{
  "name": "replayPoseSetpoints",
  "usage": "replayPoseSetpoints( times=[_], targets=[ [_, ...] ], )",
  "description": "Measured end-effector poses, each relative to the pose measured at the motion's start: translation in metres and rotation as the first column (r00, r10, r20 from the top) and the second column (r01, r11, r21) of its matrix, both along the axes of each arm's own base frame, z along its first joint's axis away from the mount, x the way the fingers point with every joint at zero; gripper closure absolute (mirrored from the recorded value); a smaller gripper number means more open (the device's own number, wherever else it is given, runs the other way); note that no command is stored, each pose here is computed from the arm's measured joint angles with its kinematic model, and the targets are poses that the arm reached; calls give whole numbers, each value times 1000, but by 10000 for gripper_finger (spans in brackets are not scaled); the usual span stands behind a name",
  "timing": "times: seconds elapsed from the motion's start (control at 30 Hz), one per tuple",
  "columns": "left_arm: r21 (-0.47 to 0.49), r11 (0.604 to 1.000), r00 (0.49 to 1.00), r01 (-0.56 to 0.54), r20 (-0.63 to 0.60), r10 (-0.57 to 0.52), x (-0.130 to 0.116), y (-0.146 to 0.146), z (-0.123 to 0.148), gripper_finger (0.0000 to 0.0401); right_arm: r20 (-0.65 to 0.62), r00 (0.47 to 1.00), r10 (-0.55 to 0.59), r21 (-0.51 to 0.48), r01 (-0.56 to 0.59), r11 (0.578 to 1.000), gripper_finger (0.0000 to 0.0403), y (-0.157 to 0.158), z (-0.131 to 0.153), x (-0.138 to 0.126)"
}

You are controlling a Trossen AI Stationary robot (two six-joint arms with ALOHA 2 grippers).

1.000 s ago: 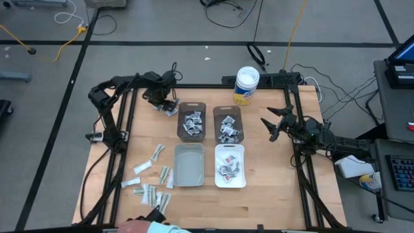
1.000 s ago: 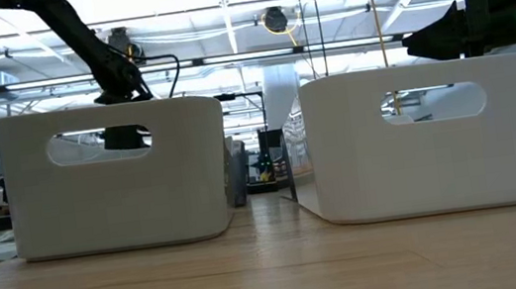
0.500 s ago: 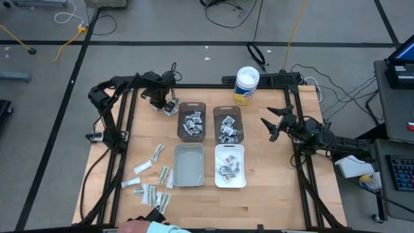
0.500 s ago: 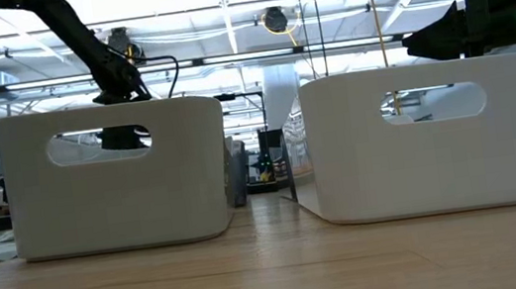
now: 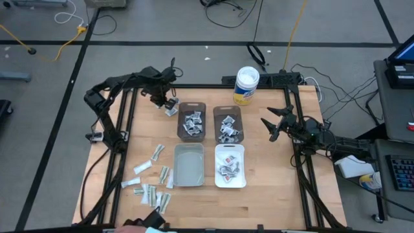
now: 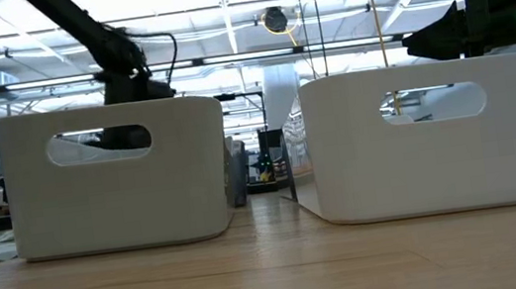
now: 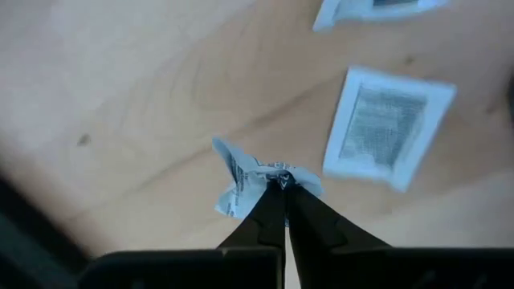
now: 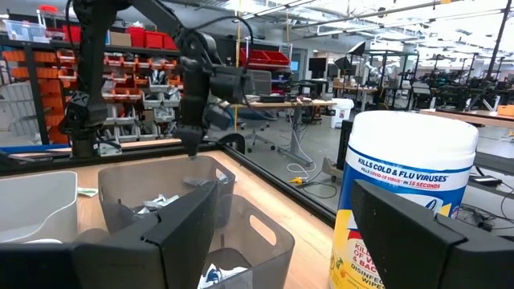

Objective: Pick & Place First Aid Supplies
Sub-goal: Put the gray pad into the left black bin

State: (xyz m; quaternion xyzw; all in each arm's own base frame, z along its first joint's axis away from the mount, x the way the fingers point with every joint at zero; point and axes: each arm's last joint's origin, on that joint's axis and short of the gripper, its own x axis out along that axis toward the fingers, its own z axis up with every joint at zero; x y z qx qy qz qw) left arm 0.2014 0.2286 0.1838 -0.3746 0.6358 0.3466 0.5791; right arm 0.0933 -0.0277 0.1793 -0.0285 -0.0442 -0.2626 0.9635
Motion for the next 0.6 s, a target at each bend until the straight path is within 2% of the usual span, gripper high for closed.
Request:
replayPoseSetpoints(
  times=[0.33, 0.6],
  targets=[
    [40, 999, 1000, -14, 22, 13, -10, -23, 47, 394, -1, 1000, 0, 0, 0, 1000, 124, 0, 0, 0],
    [33, 999, 1000, -19, 7, 19, -21, -37, 65, 395, 0, 1000, 0, 0, 0, 1000, 124, 0, 0, 0]
  ],
)
